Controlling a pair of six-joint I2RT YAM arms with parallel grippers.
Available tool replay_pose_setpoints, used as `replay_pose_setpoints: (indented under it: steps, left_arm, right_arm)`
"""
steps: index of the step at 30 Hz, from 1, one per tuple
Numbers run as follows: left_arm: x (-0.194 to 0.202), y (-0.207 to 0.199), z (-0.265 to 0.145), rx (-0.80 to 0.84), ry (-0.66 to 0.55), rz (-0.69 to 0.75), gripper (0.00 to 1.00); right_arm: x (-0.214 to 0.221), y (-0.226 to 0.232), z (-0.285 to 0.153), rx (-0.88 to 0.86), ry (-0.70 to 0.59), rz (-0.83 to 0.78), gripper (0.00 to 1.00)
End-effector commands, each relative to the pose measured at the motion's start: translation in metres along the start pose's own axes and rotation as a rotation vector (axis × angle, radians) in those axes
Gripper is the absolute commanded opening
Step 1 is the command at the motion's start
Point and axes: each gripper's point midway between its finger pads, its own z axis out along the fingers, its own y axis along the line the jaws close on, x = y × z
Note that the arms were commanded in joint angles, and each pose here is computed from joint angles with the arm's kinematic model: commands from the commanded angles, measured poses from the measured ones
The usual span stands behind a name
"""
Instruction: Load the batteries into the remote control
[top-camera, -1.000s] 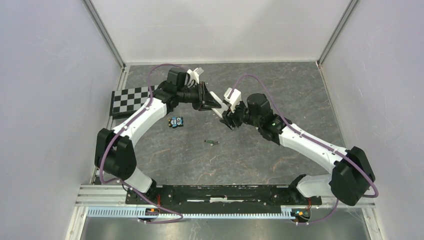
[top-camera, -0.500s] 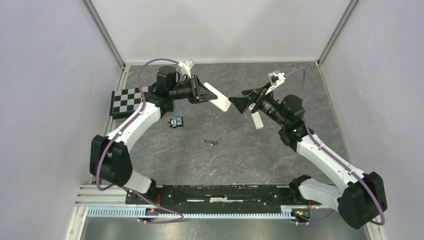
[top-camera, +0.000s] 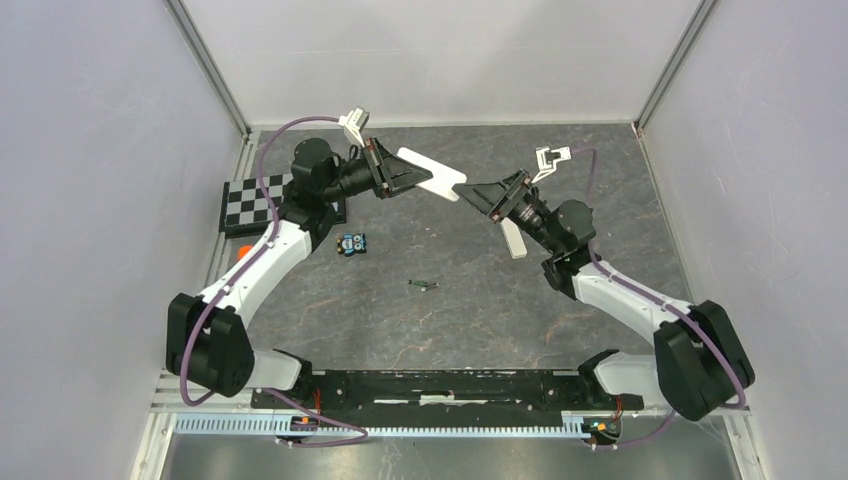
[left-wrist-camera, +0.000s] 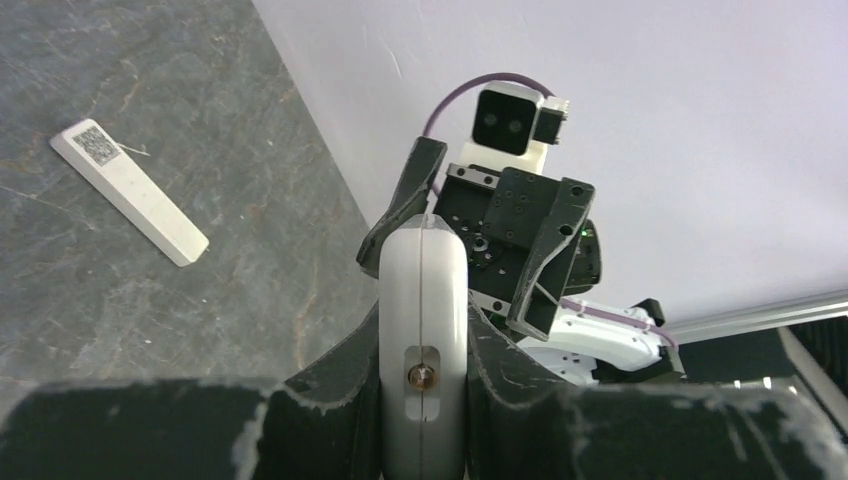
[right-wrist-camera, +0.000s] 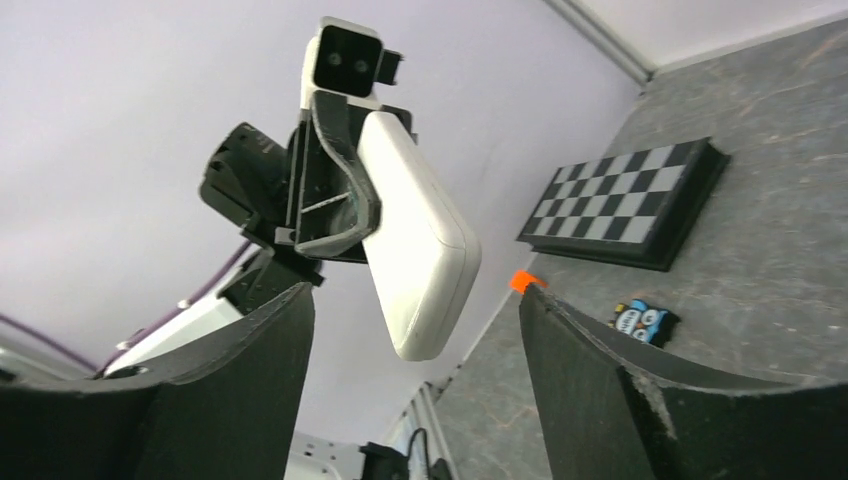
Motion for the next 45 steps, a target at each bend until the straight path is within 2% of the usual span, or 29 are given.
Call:
replay_pose_setpoints:
  steps: [1, 9, 13, 15, 21, 25, 29, 35, 36, 37, 39, 41, 45]
  left_arm:
    - [-0.006, -0.025, -0.003, 0.081, -0.029, -0.046, 0.02]
    - [-0.002, -0.024, -0.004, 0.085, -0.007, -0.059, 0.02]
    - [0.000, -0.026, -0.005, 0.089, 0.006, -0.058, 0.02]
    - [-0.001, -0.031, -0.006, 0.096, 0.005, -0.055, 0.02]
    - [-0.017, -0.054, -0.013, 0.137, -0.052, -0.081, 0.02]
    - [-0.023, -0.084, -0.021, 0.216, -0.065, -0.084, 0.02]
    - [-0.026, -0.090, -0.024, 0.218, -0.080, -0.071, 0.02]
    - [-0.024, -0.088, -0.024, 0.217, -0.072, -0.060, 0.02]
    - [-0.024, -0.085, -0.024, 0.201, -0.074, -0.060, 0.02]
    - [-0.024, -0.081, -0.024, 0.183, -0.080, -0.047, 0.02]
    - [-0.022, -0.075, -0.023, 0.150, -0.089, -0.031, 0.02]
    - [-0.018, -0.071, -0.020, 0.130, -0.085, -0.020, 0.02]
    - [-0.015, -0.065, -0.018, 0.113, -0.081, -0.018, 0.02]
  right_arm:
    - [-0.016, 0.042, 0.008, -0.181, -0.033, 0.051, 0.77]
    - [-0.016, 0.035, 0.020, -0.173, -0.023, 0.064, 0.67]
    - [-0.003, 0.010, 0.026, -0.068, 0.036, 0.077, 0.62]
    - [0.002, 0.000, 0.024, -0.033, 0.050, 0.078, 0.57]
    - [0.012, -0.020, 0.011, 0.029, 0.067, 0.038, 0.33]
    - [0.012, -0.032, 0.000, 0.062, 0.056, 0.038, 0.22]
    - [0.013, -0.043, -0.007, 0.107, 0.058, 0.047, 0.12]
    - [0.011, -0.048, -0.007, 0.164, 0.060, 0.065, 0.14]
    - [0.009, -0.049, -0.007, 0.174, 0.055, 0.063, 0.18]
    - [0.008, -0.048, -0.008, 0.182, 0.050, 0.058, 0.27]
    - [0.004, -0.045, -0.006, 0.189, 0.044, 0.049, 0.38]
    - [0.001, -0.042, -0.004, 0.184, 0.041, 0.047, 0.43]
    - [-0.001, -0.039, 0.000, 0.177, 0.046, 0.062, 0.38]
